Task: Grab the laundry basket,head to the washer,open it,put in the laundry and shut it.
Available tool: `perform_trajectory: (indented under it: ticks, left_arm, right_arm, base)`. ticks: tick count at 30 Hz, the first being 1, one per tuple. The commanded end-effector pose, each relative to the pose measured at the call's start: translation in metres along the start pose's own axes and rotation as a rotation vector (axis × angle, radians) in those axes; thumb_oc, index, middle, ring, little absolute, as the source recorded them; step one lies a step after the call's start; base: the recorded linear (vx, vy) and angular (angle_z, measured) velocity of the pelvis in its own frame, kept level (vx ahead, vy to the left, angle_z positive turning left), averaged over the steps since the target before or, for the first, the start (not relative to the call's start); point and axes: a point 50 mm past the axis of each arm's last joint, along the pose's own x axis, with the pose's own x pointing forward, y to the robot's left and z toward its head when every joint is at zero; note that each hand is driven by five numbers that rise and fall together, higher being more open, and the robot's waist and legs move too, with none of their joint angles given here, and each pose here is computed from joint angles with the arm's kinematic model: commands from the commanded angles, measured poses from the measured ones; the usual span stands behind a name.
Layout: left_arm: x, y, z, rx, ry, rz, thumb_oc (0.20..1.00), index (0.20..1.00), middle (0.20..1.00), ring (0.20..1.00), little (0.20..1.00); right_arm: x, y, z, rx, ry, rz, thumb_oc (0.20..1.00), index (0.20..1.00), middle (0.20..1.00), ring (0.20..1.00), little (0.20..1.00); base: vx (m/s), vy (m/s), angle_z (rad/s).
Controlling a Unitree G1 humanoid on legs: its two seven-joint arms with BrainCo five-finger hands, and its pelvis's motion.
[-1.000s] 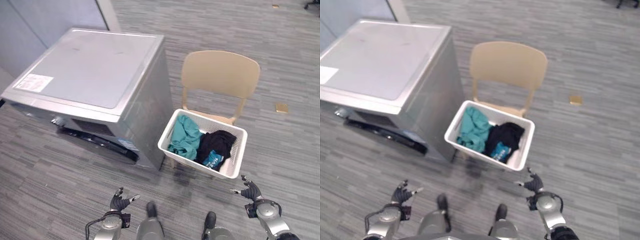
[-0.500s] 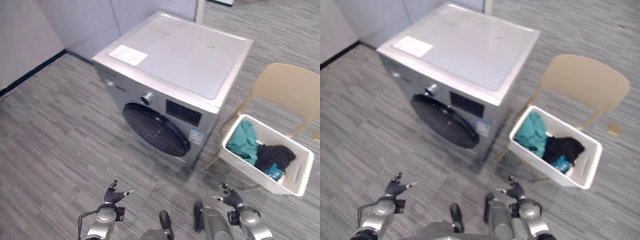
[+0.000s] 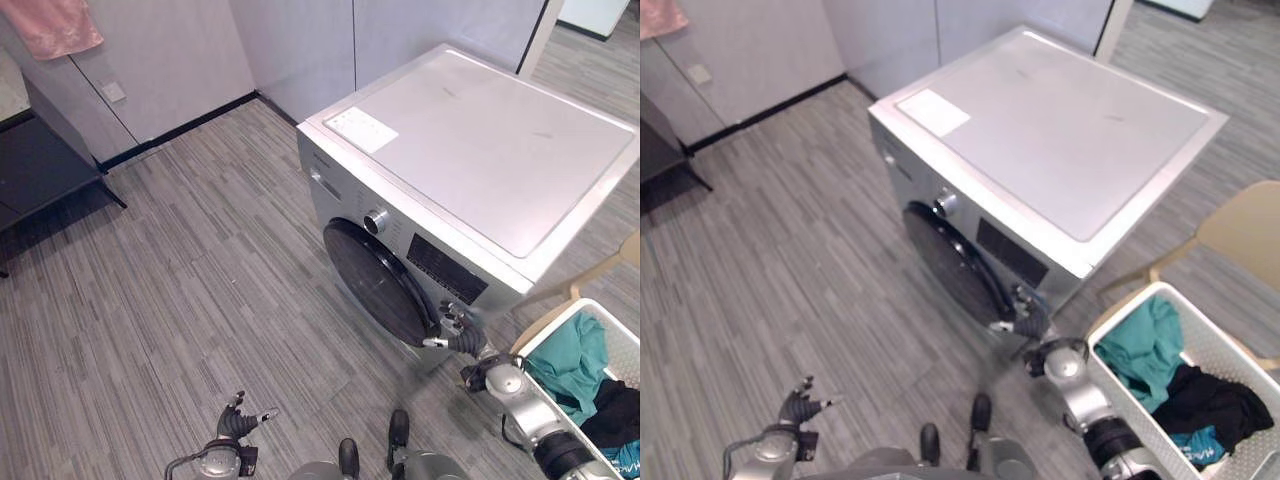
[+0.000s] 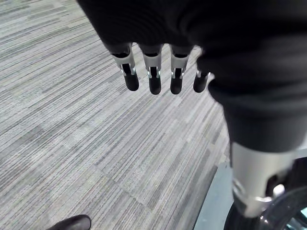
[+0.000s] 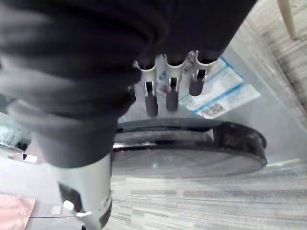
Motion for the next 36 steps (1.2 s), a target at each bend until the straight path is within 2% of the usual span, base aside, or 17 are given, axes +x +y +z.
perform_trajectory:
  ticks: [1, 9, 13, 15, 17, 21, 22, 23, 25, 29, 36]
  left_arm:
    - [0.005, 0.004, 0.018, 0.05, -0.085, 0.017, 1.0, 1.0, 1.0, 1.0, 1.0]
    - [0.01, -0.002, 0.042, 0.025, -0.166, -0.001, 1.0, 1.0, 1.0, 1.0, 1.0]
    - [0.013, -0.003, 0.062, -0.02, -0.231, 0.016, 1.0, 1.0, 1.0, 1.0, 1.0]
    - [0.015, -0.002, 0.068, -0.045, -0.248, 0.029, 1.0, 1.0, 1.0, 1.0, 1.0]
    - [0.015, -0.003, 0.07, -0.055, -0.252, 0.031, 1.0, 1.0, 1.0, 1.0, 1.0]
    - [0.017, -0.012, 0.076, -0.067, -0.26, 0.012, 1.0, 1.0, 1.0, 1.0, 1.0]
    - [0.018, -0.018, 0.083, -0.059, -0.277, 0.001, 1.0, 1.0, 1.0, 1.0, 1.0]
    - [0.018, -0.018, 0.083, -0.059, -0.277, 0.001, 1.0, 1.0, 1.0, 1.0, 1.0]
    - [0.023, -0.03, 0.107, -0.001, -0.346, -0.027, 1.0, 1.0, 1.0, 1.0, 1.0]
    - [0.02, -0.027, 0.13, -0.03, -0.446, -0.022, 1.0, 1.0, 1.0, 1.0, 1.0]
    - [0.021, -0.008, 0.128, -0.044, -0.436, 0.04, 1.0, 1.0, 1.0, 1.0, 1.0]
  right_arm:
    - [0.012, -0.013, 0.038, -0.015, -0.171, -0.112, 1.0, 1.0, 1.0, 1.0, 1.0]
    - [0.042, -0.021, 0.081, 0.093, -0.253, -0.152, 1.0, 1.0, 1.0, 1.0, 1.0]
    - [0.061, -0.028, 0.115, 0.202, -0.301, -0.229, 1.0, 1.0, 1.0, 1.0, 1.0]
    - [0.066, -0.019, 0.128, 0.254, -0.322, -0.201, 1.0, 1.0, 1.0, 1.0, 1.0]
    - [0.065, -0.005, 0.132, 0.265, -0.33, -0.147, 1.0, 1.0, 1.0, 1.0, 1.0]
    - [0.057, 0.046, 0.151, 0.352, -0.39, 0.05, 1.0, 1.0, 1.0, 1.0, 1.0]
    - [0.046, 0.084, 0.174, 0.372, -0.456, 0.215, 1.0, 1.0, 1.0, 1.0, 1.0]
    - [0.046, 0.084, 0.175, 0.372, -0.457, 0.215, 1.0, 1.0, 1.0, 1.0, 1.0]
    - [0.026, 0.128, 0.24, 0.371, -0.637, 0.449, 1.0, 1.0, 1.0, 1.0, 1.0]
    - [0.006, 0.121, 0.297, 0.481, -0.841, 0.476, 1.0, 1.0, 1.0, 1.0, 1.0]
    - [0.009, 0.076, 0.286, 0.381, -0.905, 0.349, 1.0, 1.0, 1.0, 1.0, 1.0]
  base:
    - [-0.04, -0.003, 0.04]
    - [-0.11, 0.014, 0.09]
    - [-0.09, 0.031, 0.03]
    - [-0.03, 0.027, 0.14]
    - [0.0, 0.028, 0.18]
    - [0.01, 0.025, 0.11]
    - [-0.01, 0.013, -0.07]
    - [0.0, 0.0, 0.0]
    - [-0.04, -0.048, 0.11]
    - [-0.02, -0.059, 0.61]
    - [0.0, 0.013, 0.46]
